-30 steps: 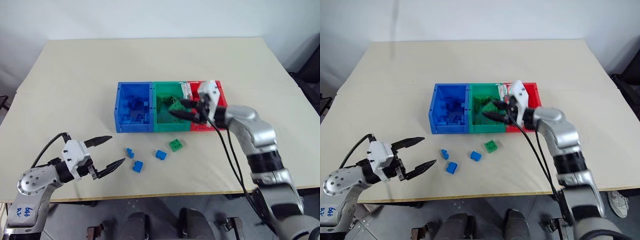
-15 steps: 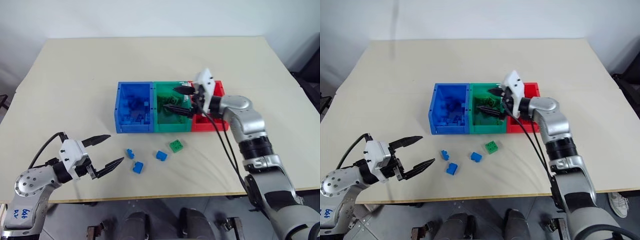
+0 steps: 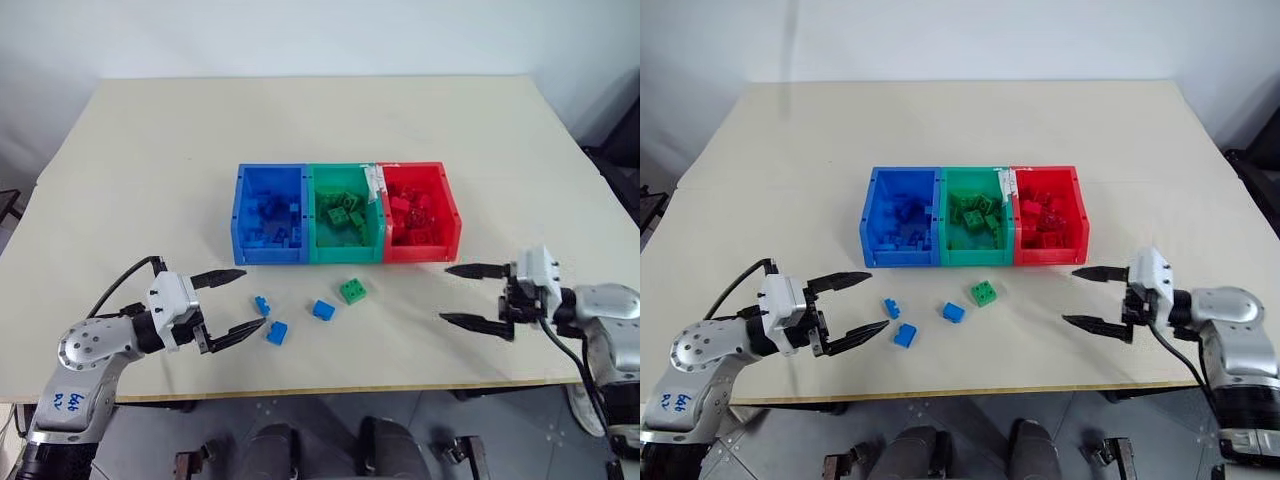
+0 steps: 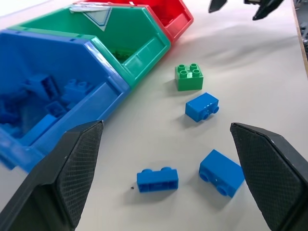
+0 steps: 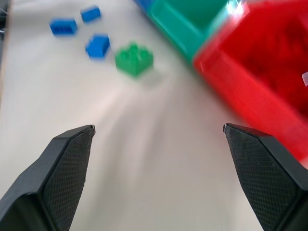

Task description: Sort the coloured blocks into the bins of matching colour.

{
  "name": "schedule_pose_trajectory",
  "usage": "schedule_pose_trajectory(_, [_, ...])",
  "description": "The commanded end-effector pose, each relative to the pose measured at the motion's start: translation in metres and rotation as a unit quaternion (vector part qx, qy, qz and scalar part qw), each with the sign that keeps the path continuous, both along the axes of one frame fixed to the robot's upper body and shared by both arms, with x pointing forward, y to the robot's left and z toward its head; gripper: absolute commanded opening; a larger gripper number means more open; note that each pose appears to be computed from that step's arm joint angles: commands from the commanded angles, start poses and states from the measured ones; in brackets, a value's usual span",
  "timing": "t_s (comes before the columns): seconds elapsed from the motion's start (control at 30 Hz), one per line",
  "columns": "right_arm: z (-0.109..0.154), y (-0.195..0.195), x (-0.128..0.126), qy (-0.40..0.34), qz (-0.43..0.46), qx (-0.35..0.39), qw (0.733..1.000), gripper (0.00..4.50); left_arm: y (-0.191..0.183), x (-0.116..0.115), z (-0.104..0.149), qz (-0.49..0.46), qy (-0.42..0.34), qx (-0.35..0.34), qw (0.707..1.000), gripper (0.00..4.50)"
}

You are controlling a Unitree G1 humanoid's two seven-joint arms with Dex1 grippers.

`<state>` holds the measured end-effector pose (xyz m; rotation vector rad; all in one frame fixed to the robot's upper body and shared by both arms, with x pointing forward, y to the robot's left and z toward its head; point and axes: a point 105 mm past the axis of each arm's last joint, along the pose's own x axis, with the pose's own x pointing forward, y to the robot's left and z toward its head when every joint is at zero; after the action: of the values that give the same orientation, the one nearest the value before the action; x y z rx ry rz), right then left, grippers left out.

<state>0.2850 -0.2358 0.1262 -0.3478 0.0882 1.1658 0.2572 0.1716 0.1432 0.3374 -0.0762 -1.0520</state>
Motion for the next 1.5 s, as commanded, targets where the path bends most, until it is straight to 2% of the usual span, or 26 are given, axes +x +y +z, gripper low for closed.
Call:
schedule_pose_trajectory(0.03, [0.008,0.003,0.006,-0.029,0.009,-0.004,1.000,4.46,0.003,0.000,0.006,0.002,-0.014,0.003,1.000,4.50])
schedule_pose_trajectory(0.3, [-0.005,0.061,0.018,0.026,0.121,-0.024,0.992,4.46,0.023,-0.004,0.005,0.041,-0.022,0.023,0.999,4.50])
schedule_pose_trajectory(0.57, [-0.020,0.108,0.046,0.019,0.165,-0.067,0.984,4.46,0.020,-0.010,0.008,0.048,-0.026,0.018,0.998,4.50])
schedule_pose_trajectory(0.87, [-0.019,0.147,0.057,-0.006,0.201,-0.067,0.977,4.46,0.020,-0.020,0.007,0.060,-0.018,0.017,0.998,4.50])
schedule_pose_trajectory(1.0, [-0.022,0.154,0.052,-0.002,0.218,-0.060,0.974,4.46,0.021,-0.019,0.008,0.062,-0.020,0.017,0.998,4.50])
schedule_pose_trajectory(1.1, [-0.020,0.153,0.048,-0.004,0.222,-0.055,0.973,3.91,0.021,-0.019,0.008,0.062,-0.021,0.017,0.998,4.50])
schedule_pose_trajectory(1.27, [-0.012,0.146,0.043,-0.009,0.219,-0.046,0.975,2.14,0.020,-0.018,0.007,0.062,-0.021,0.013,0.998,4.50])
schedule_pose_trajectory(1.33, [-0.005,0.142,0.042,-0.012,0.207,-0.031,0.978,1.63,0.019,-0.017,0.007,0.063,-0.022,0.010,0.998,4.50])
schedule_pose_trajectory(1.37, [0.001,0.141,0.042,-0.011,0.199,-0.018,0.980,1.44,0.019,-0.017,0.008,0.064,-0.024,0.008,0.998,4.50])
schedule_pose_trajectory(1.5, [0.035,0.137,0.044,-0.011,0.158,0.060,0.985,1.46,0.021,-0.016,0.010,0.073,-0.029,-0.003,0.997,4.50])
